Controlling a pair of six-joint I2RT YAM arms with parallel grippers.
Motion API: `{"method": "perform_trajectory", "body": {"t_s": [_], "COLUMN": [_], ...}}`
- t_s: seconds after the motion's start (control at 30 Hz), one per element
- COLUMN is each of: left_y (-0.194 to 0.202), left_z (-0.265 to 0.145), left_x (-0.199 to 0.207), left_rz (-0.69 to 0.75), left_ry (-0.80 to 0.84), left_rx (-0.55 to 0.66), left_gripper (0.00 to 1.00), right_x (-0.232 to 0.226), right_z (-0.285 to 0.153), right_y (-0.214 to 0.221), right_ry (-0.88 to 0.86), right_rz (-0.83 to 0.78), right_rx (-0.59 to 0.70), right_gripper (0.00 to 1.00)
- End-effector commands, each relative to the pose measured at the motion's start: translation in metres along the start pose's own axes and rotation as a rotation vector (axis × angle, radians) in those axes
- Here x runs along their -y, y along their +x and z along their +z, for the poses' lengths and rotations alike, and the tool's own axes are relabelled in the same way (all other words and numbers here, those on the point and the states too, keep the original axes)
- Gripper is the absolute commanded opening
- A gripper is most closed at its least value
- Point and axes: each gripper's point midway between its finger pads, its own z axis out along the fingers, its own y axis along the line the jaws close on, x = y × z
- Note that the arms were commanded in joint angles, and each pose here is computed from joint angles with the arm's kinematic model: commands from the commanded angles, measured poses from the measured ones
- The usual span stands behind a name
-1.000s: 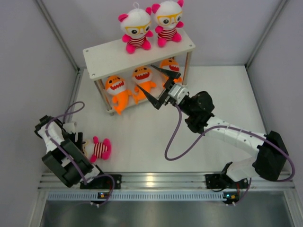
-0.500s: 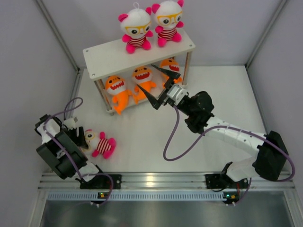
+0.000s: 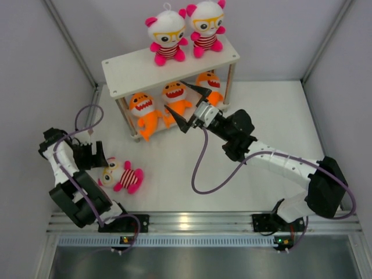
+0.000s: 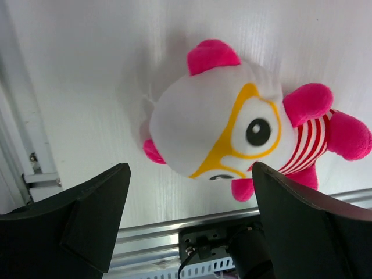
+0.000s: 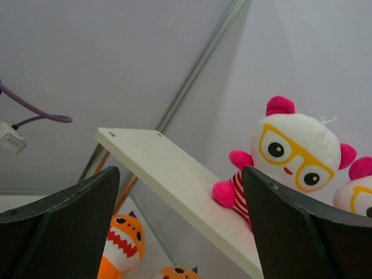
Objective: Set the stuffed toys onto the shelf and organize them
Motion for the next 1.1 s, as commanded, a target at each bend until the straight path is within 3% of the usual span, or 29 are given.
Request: {"method": "perform_trajectory", "body": {"t_s": [0.0,0.2,0.3,0.33,0.37,0.57,0.73,0.9,1.07], "left_y": [0.010,0.038,0.038,0.033,0.026,-0.004,-0.016,-0.034,-0.036], "left_z": [0.016,0.044,0.046,0.046,0.041,0.013,-0.012,-0.049,-0.070], "left_x": [0.013,0.004,0.010,0.016,0.020,0.052,0.069,0.105,0.130], "left_rz": [0.005,-0.012,0.002,0.010,0.032,0.241,0.437,0.624,0.679], "left_ry": [0.056,0.044,0.079,0.106,0.111,0.161,0.136,0.139,0.206], "left_rx": [-0.096,-0.289,-0.271,-0.240,-0.201,0.028,0.177,0.380,0.444], "left_gripper": [0.91,0.72,0.39,0.08,0.00,0.00,0.00,0.00,0.00], "right_x": [0.010,0.009,0.009,0.010,0.010,0.008,-0.007,-0.065,-0.125], "right_z": [0.011,0.011,0.011,0.011,0.011,0.010,0.015,0.023,0.016], "right_y": [-0.022,-0.021,-0.020,-0.020,-0.019,-0.021,-0.021,-0.019,-0.027], "right_ry": [0.021,0.025,0.026,0.030,0.030,0.027,-0.025,-0.203,-0.315], "right_rz": [-0.018,-0.006,-0.007,-0.005,-0.002,0.057,0.208,0.497,0.652], "right_rx": [0.057,0.053,0.051,0.049,0.049,0.043,0.016,-0.113,-0.177], "right_gripper": [0.87,0.88,0.88,0.88,0.88,0.87,0.83,0.71,0.75]}}
